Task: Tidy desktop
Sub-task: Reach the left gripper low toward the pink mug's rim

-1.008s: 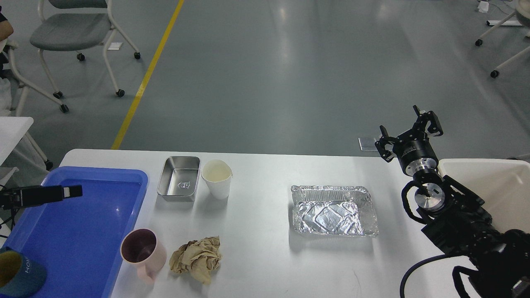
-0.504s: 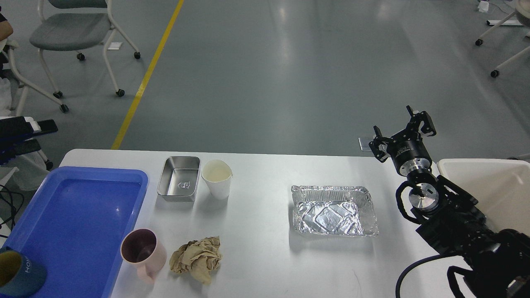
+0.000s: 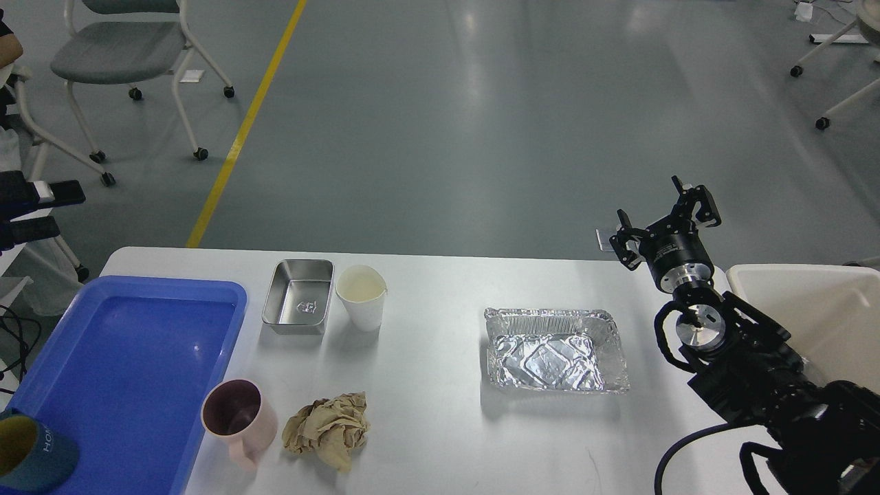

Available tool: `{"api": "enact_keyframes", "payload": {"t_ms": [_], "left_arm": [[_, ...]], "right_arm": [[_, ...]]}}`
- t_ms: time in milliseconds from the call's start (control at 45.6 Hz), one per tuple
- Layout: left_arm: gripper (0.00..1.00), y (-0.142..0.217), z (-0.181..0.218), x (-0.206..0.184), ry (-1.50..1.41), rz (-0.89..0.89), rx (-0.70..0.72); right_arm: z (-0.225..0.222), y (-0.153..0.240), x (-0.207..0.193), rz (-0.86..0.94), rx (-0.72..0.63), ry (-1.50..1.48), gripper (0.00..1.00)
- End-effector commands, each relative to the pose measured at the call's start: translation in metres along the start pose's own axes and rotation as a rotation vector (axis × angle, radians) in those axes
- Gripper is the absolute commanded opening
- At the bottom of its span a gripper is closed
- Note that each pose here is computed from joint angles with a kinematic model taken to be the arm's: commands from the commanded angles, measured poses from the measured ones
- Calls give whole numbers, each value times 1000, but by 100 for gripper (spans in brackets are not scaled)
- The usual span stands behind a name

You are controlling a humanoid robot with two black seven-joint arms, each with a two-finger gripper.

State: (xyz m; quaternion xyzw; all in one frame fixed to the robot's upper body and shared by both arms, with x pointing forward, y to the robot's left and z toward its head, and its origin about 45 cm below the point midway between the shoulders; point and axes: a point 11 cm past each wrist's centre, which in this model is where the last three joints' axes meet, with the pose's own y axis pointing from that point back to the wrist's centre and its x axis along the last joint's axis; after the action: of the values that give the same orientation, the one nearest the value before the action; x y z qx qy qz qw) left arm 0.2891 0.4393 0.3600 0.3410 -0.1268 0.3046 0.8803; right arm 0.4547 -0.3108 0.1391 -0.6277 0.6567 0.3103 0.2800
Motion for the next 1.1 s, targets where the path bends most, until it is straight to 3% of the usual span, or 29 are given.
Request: {"api": "enact_keyframes", "payload": {"t_ms": [0, 329, 570, 745, 1073], "left_arm": [[94, 0, -8, -7, 9, -30, 33], [94, -26, -40, -30, -77, -103, 191], [94, -91, -81, -97, -254, -286, 229], [94, -111, -101, -135, -326, -372, 253], [94, -119, -111, -143, -361, -365, 273]], "right_arm": [[0, 0, -1, -1, 0, 0, 100], [12, 0, -6, -21, -44, 43, 100], [16, 0, -7, -22, -67, 82, 100], [16, 0, -7, -23, -69, 87, 100], [18, 1, -6, -15, -72, 89, 100]]}}
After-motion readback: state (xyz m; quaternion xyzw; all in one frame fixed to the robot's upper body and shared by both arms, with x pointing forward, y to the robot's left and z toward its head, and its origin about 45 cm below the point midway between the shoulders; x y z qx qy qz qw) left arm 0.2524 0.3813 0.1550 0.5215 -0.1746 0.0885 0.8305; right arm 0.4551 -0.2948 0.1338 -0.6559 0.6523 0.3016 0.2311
